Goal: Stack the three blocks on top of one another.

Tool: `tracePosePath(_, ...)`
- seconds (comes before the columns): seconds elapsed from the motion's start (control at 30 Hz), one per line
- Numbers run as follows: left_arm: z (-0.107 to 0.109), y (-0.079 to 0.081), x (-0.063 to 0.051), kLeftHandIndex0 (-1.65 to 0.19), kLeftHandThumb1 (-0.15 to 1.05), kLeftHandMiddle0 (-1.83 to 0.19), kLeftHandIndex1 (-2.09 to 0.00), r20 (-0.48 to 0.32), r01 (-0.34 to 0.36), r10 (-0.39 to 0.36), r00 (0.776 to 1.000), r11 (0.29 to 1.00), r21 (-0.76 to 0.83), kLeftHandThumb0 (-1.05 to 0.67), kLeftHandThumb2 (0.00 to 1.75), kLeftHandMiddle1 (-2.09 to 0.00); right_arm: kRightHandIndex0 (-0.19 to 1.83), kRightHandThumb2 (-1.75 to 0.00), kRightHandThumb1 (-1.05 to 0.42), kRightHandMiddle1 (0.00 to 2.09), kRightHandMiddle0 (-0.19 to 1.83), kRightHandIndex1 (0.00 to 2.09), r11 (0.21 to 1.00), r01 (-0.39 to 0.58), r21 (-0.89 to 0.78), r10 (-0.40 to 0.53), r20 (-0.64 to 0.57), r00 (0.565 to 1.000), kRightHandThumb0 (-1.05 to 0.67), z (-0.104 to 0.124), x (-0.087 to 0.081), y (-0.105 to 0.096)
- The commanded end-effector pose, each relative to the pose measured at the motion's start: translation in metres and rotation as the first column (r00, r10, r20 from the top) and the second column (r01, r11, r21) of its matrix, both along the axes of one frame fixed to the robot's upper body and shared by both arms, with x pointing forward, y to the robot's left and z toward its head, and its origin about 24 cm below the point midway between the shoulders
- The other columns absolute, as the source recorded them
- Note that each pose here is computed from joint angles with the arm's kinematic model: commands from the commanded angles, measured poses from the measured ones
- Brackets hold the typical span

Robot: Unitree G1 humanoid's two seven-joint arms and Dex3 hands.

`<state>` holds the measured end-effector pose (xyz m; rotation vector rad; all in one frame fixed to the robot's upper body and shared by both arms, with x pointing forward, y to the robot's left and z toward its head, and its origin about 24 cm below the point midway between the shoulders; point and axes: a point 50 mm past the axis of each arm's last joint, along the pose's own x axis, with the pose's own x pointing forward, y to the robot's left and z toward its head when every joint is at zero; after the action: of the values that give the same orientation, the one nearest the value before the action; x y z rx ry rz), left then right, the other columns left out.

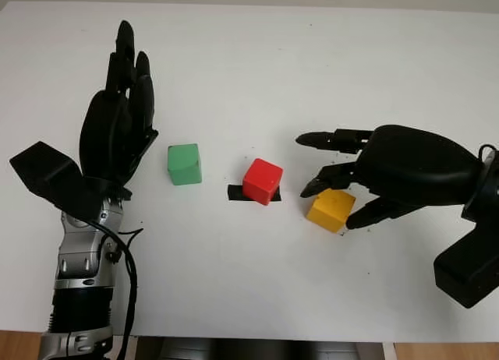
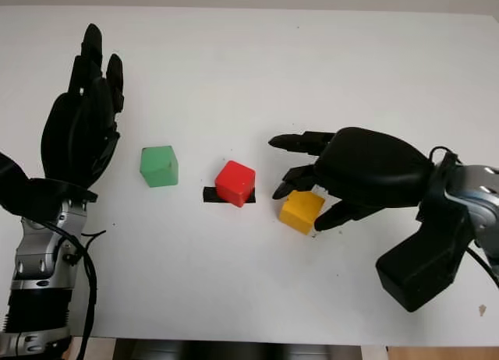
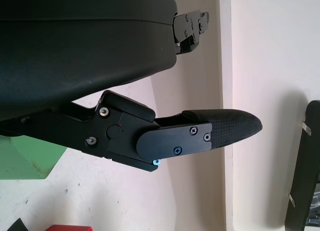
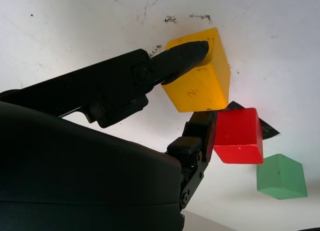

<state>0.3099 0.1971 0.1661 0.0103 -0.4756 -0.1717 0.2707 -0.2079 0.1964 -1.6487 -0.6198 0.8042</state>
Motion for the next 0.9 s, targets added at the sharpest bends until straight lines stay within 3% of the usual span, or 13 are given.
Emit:
tracePosePath(0.0, 0.003, 0.002, -0.001, 0.19, 1.05, 0.19, 0.0, 0.012, -0.005, 0.005, 1.0, 1.0, 0.003, -0.81, 0.53, 0.0, 0.23, -0.05, -0.91, 0.76, 0.51, 0.08, 1.0, -0.001, -0.014, 0.001, 0.0, 1.0, -0.44, 0.0, 0.001, 0.001)
tracePosePath(0.27, 0.004, 0.002, -0.001, 0.19, 1.05, 0.19, 0.0, 0.01, -0.006, 0.006, 1.0, 1.0, -0.001, -0.81, 0.52, 0.0, 0.31, -0.05, -0.91, 0.84, 0.62, 0.1, 1.0, -0.009, 0.012, 0.009, 0.003, 1.0, -0.39, -0.002, 0.002, 0.001)
tracePosePath(0.43, 0.005, 0.001, -0.001, 0.19, 1.05, 0.19, 0.0, 0.012, -0.007, 0.007, 1.0, 1.0, 0.003, -0.82, 0.52, 0.0, 0.39, -0.05, -0.86, 1.06, 0.7, 0.11, 1.0, -0.017, 0.013, 0.016, 0.044, 0.999, -0.4, 0.001, 0.003, 0.002)
tracePosePath(0.67, 0.004, 0.001, 0.0, 0.19, 1.05, 0.19, 0.0, 0.011, -0.005, 0.005, 1.0, 1.0, 0.005, -0.82, 0.52, 0.0, 0.41, -0.06, -0.89, 1.26, 0.56, 0.09, 0.993, 0.029, 0.114, -0.032, 0.023, 0.999, -0.37, 0.018, 0.011, 0.003)
tracePosePath(0.87, 0.004, 0.0, 0.0, 0.19, 1.05, 0.19, 0.0, 0.009, -0.004, 0.003, 1.0, 1.0, 0.006, -0.82, 0.53, 0.0, 0.41, -0.06, -0.91, 1.28, 0.51, 0.09, 0.984, 0.045, 0.173, -0.052, 0.036, 0.998, -0.36, 0.043, 0.017, 0.009)
